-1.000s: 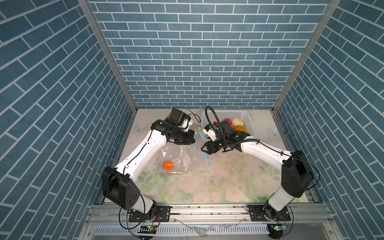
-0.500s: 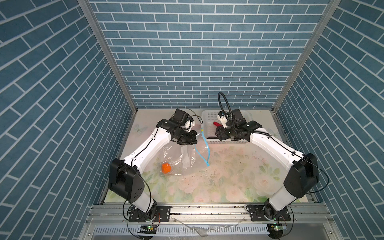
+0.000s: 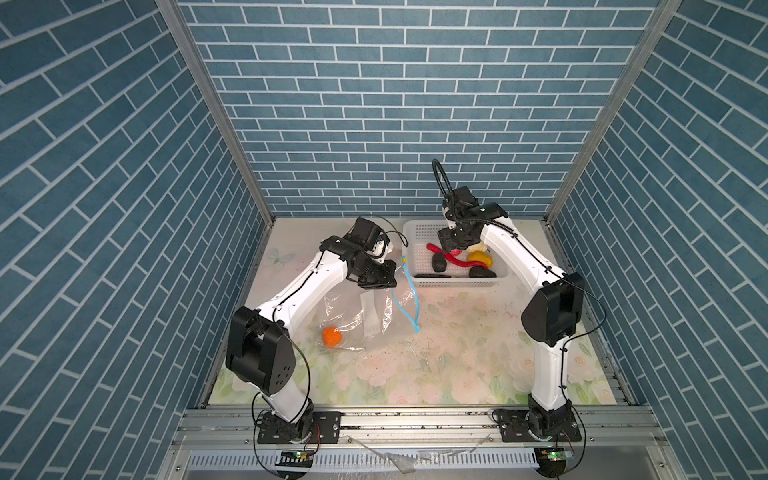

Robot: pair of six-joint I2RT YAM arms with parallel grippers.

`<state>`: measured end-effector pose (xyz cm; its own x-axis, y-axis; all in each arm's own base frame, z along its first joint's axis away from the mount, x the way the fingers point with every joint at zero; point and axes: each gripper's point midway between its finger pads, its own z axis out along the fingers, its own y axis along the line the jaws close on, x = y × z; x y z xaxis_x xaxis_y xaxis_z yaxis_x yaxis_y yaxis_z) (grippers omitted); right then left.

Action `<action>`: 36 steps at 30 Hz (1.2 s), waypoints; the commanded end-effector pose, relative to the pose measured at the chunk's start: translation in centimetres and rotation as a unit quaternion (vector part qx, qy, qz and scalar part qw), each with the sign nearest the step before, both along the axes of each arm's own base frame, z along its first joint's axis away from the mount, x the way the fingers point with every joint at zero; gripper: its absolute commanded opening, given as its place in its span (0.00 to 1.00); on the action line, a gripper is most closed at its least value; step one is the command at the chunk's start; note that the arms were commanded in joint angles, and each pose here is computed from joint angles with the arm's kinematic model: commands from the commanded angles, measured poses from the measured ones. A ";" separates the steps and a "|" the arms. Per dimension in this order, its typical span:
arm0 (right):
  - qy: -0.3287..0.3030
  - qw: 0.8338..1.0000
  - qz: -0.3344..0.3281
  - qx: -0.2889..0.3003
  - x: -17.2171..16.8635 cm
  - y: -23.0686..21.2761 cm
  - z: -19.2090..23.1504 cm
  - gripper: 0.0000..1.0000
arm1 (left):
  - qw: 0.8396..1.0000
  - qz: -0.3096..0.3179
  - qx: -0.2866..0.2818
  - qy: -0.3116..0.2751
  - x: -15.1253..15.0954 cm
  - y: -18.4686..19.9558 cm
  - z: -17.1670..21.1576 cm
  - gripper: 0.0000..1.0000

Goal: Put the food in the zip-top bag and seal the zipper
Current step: 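Raise the right gripper out of the bag and move it over the basket, then lower the right gripper and close it on the pink fruit in the basket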

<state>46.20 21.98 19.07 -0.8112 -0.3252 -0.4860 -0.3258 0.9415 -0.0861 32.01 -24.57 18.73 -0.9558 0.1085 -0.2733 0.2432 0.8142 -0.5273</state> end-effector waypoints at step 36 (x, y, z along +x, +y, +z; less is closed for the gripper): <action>0.025 0.998 -0.050 0.035 9.9 -1.2 -9.8 0.74 | 1.000 -0.006 -0.005 0.007 1.3 -0.5 0.0 0.00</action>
<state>54.88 20.77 8.76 -0.8846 -0.1920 -0.4251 -0.2173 0.9760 0.0113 33.00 -24.98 18.59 -0.9588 0.1075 -0.2631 0.2367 0.8144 -0.5298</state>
